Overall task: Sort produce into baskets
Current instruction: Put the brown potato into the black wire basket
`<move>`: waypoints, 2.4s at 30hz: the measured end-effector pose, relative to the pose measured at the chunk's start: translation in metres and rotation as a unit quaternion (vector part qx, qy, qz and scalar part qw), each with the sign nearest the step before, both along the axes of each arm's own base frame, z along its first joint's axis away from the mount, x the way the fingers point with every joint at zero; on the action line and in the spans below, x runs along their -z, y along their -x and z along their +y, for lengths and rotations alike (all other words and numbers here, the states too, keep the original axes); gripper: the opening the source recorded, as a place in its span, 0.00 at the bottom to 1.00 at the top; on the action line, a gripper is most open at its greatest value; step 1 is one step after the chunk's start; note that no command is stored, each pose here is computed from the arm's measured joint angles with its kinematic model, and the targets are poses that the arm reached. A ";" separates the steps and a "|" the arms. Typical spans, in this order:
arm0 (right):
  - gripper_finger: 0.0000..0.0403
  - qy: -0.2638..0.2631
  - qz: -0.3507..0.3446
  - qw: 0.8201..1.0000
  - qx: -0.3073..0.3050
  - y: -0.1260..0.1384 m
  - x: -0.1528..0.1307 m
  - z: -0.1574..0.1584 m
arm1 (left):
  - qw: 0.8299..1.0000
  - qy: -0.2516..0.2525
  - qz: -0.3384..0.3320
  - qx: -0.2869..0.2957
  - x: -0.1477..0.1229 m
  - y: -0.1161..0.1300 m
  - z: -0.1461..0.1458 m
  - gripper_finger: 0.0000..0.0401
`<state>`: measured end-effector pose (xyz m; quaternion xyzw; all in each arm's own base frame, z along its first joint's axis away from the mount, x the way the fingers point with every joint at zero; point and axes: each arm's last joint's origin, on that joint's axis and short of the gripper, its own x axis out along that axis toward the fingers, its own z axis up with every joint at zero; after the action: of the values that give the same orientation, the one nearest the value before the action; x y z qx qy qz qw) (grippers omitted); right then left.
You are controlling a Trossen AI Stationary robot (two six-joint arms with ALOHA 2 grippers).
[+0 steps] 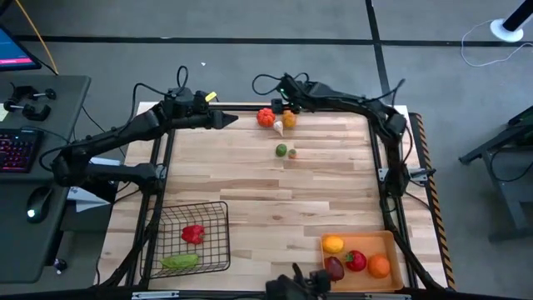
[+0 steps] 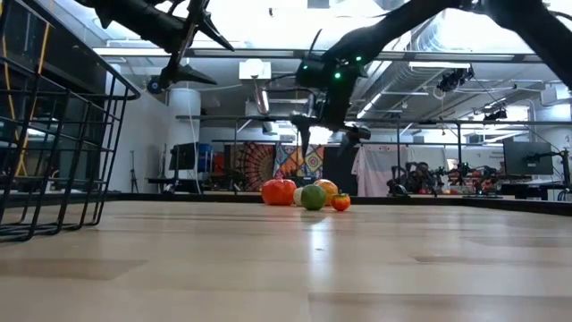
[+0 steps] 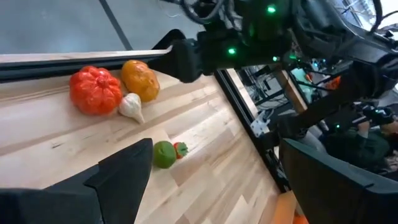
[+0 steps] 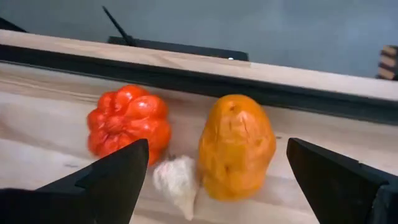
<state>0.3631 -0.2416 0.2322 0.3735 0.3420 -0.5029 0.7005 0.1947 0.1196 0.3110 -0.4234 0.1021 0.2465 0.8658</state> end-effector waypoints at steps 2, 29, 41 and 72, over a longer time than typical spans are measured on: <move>0.93 0.006 0.017 1.000 0.000 -0.005 0.001 -0.005 | 1.000 -0.011 0.005 0.003 0.000 0.000 0.000 0.84; 0.93 -0.114 0.056 0.987 0.102 -0.017 0.073 -0.030 | 0.973 -0.130 0.155 0.113 0.018 0.011 -0.002 0.84; 0.61 -0.133 0.042 0.982 0.126 -0.011 0.072 -0.037 | 0.969 -0.137 0.167 0.123 0.019 0.012 -0.002 0.84; 0.57 -0.127 0.177 0.953 -0.210 0.073 -0.096 0.300 | 0.978 -0.083 -0.075 0.174 0.047 -0.019 -0.039 0.84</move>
<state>0.2903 0.0588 0.3284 0.2841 0.5926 -0.3548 0.6650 0.2134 0.0805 0.2642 -0.3426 0.0882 0.0670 0.9329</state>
